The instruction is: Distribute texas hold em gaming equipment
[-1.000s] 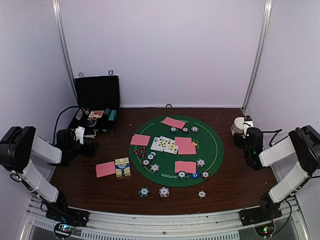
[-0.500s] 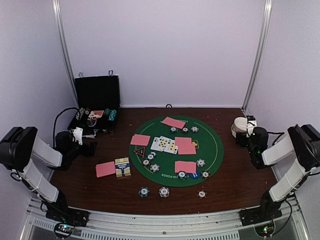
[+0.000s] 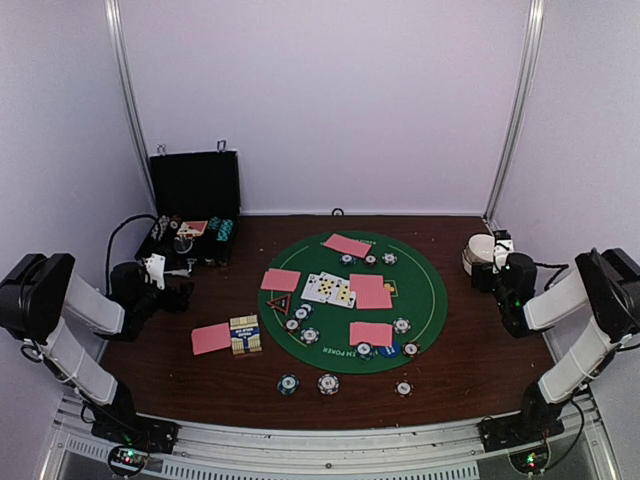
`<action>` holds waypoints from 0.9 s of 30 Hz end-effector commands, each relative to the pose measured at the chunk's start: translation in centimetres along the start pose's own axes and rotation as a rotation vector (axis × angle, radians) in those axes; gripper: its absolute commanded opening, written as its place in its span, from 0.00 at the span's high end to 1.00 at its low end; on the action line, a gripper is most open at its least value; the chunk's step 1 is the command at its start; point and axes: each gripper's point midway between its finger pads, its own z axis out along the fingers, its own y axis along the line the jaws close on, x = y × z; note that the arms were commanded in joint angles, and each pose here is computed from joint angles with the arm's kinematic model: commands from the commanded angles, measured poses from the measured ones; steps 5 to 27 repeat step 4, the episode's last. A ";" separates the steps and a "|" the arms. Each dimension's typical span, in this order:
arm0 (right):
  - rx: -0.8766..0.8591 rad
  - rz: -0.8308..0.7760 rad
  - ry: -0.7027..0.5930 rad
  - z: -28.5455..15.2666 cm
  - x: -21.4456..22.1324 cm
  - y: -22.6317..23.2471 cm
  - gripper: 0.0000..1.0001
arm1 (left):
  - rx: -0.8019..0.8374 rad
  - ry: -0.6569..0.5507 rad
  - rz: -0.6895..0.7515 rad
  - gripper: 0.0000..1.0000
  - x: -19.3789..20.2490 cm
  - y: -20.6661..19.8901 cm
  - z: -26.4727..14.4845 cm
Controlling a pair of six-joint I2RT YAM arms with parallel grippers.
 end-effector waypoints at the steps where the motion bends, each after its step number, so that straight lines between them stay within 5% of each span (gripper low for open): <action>1: -0.006 0.021 -0.017 0.4 -0.8 0.1 0.01 | -0.023 -0.066 0.003 0.02 -1.9 0.7 0.1; 27: 0.002 0.022 -0.027 0.2 -0.9 -0.1 0.01 | -0.022 -0.064 0.002 0.02 -1.8 0.6 0.1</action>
